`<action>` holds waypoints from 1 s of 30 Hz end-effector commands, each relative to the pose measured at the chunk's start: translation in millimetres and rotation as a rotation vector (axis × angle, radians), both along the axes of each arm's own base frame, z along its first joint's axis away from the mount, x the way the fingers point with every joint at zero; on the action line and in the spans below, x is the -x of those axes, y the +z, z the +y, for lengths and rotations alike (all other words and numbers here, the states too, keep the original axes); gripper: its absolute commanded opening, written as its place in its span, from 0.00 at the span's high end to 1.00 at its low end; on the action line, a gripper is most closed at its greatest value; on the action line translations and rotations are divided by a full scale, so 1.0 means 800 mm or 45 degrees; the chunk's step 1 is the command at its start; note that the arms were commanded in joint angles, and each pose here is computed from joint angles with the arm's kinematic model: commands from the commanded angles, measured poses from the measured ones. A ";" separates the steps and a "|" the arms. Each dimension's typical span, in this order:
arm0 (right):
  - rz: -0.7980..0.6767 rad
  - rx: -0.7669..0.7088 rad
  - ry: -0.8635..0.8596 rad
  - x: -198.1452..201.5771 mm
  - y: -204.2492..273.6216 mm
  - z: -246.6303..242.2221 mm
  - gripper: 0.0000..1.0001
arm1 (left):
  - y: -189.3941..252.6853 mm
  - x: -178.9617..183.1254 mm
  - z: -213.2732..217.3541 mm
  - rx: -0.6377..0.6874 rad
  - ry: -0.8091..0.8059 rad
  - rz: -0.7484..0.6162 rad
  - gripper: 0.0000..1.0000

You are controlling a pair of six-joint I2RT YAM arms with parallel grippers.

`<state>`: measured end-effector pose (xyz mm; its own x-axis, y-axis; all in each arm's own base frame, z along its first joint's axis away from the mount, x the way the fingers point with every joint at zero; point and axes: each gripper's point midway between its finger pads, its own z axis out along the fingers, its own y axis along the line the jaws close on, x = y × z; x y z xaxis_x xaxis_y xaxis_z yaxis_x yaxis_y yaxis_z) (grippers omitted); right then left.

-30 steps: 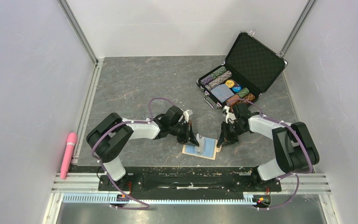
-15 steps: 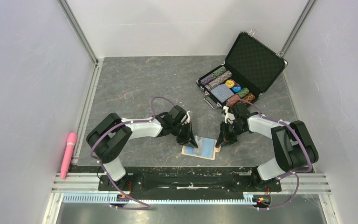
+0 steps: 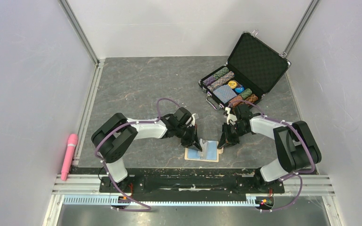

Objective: Put the credit cards into the card holder
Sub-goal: Insert the credit card into the card holder.

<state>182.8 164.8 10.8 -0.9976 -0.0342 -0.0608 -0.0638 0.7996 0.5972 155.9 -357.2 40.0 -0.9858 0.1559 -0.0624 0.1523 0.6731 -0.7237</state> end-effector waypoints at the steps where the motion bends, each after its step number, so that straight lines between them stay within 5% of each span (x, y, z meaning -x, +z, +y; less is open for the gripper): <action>1: -0.006 0.035 0.013 0.004 -0.015 -0.004 0.89 | 0.007 -0.006 -0.015 0.044 -0.007 -0.014 0.98; 14: 0.014 0.022 0.010 0.016 -0.019 -0.005 0.90 | 0.006 -0.005 -0.018 -0.075 0.018 -0.046 0.86; 20: 0.008 0.017 0.009 0.016 -0.018 -0.005 0.90 | 0.001 0.003 -0.017 -0.124 -0.006 -0.048 0.61; 30: 0.010 0.019 0.012 0.022 -0.020 -0.006 0.90 | -0.009 0.004 0.017 -0.342 -0.014 -0.141 0.45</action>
